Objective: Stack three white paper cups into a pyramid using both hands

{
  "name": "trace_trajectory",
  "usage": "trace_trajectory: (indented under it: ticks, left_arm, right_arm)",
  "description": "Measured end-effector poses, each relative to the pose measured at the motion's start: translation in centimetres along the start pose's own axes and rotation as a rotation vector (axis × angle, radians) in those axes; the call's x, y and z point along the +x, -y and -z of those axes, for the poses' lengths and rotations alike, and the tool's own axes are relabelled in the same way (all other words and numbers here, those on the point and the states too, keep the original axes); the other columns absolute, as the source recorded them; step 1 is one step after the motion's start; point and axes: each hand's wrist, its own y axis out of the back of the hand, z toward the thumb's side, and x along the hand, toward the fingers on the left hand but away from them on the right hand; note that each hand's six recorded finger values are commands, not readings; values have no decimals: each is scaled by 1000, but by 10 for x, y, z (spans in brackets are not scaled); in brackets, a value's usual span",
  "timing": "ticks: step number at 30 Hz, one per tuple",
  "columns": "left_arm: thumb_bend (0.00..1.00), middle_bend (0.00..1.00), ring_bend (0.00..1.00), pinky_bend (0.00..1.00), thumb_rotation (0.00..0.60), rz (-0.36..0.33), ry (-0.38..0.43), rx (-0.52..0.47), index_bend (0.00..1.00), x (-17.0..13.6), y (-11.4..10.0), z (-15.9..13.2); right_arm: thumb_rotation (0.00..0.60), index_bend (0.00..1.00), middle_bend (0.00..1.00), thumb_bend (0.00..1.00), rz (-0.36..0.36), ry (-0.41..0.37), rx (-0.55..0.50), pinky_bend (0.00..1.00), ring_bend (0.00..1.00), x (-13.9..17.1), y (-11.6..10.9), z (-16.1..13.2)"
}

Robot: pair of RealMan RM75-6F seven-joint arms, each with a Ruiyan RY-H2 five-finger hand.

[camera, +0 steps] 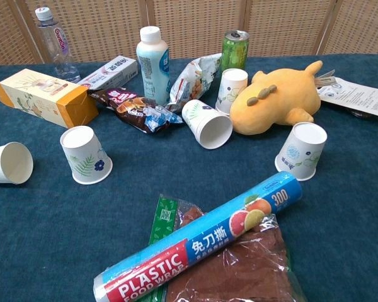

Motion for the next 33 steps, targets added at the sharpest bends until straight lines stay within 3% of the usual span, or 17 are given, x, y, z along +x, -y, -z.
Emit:
trace_trajectory:
  ticks: [19,33]
  left_arm:
    - [311,0,0,0,600,24,-21,-6,0,6,5,7]
    - [310,0,0,0,600,156,-126,-72,0,49,47,57]
  right_arm:
    - [600,0,0,0,2,9,-6,0,0,-1,-1,1]
    - [600,0,0,0,13,18,-22,0,0,1,-6,5]
